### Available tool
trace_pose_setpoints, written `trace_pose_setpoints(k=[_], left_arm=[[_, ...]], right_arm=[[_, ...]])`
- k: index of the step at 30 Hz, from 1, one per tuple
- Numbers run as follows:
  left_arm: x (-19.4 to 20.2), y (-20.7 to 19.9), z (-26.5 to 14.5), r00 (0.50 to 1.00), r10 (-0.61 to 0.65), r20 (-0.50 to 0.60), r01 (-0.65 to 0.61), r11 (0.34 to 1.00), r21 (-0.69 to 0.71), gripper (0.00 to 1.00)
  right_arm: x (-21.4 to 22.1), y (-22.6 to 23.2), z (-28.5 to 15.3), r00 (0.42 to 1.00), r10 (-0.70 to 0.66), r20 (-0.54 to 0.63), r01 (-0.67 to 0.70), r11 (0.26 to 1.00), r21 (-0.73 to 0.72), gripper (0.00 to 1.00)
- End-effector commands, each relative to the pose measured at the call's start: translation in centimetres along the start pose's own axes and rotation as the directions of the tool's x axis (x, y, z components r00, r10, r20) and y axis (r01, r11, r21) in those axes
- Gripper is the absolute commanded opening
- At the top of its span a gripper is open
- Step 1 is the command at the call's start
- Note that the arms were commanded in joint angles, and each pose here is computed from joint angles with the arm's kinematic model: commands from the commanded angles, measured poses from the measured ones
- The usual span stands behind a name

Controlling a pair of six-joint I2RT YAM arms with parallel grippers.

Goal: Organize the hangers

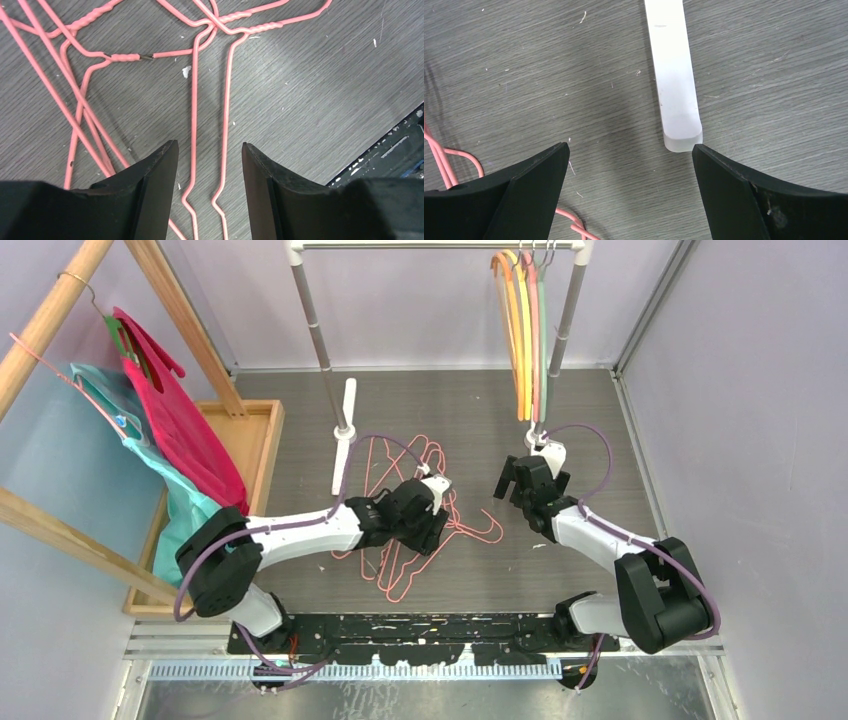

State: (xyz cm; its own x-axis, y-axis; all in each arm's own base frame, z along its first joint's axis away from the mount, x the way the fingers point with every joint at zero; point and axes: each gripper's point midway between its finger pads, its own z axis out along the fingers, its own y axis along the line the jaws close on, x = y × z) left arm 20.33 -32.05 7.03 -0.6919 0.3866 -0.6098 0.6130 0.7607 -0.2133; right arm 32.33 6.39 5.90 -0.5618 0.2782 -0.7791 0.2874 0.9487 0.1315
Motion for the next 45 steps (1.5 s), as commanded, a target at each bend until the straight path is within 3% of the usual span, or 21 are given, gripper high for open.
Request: trace_pose_setpoints(k=[1,11,24,45], left_arm=[[-2.6,-0.6,1.1,0.996,0.011,0.083,-0.010,1.000,-0.017,0.52],[-2.8,-0.4,4.0,0.995,0.014,0.094,-0.009,0.999,-0.049,0.50],[-4.1,-2.7,0.7,0.981,0.098,0.165,-0.082,0.992,-0.096,0.53],[-1.9,-3.3,4.6,0.990,0.102,0.101,-0.093,0.991,-0.094,0.51]], right_arm=[[-1.5,0.5,0.2,0.999,0.020,0.046,-0.020,1.000,-0.003,1.00],[-1.1,0.5,0.7,0.999,0.009,0.032,-0.009,1.000,0.000,1.00],[-0.7,0.6,0.9,1.000,0.007,0.025,-0.007,1.000,-0.001,1.00],[-0.5,0.3,0.9,1.000,0.005,0.024,-0.005,1.000,0.008,1.00]])
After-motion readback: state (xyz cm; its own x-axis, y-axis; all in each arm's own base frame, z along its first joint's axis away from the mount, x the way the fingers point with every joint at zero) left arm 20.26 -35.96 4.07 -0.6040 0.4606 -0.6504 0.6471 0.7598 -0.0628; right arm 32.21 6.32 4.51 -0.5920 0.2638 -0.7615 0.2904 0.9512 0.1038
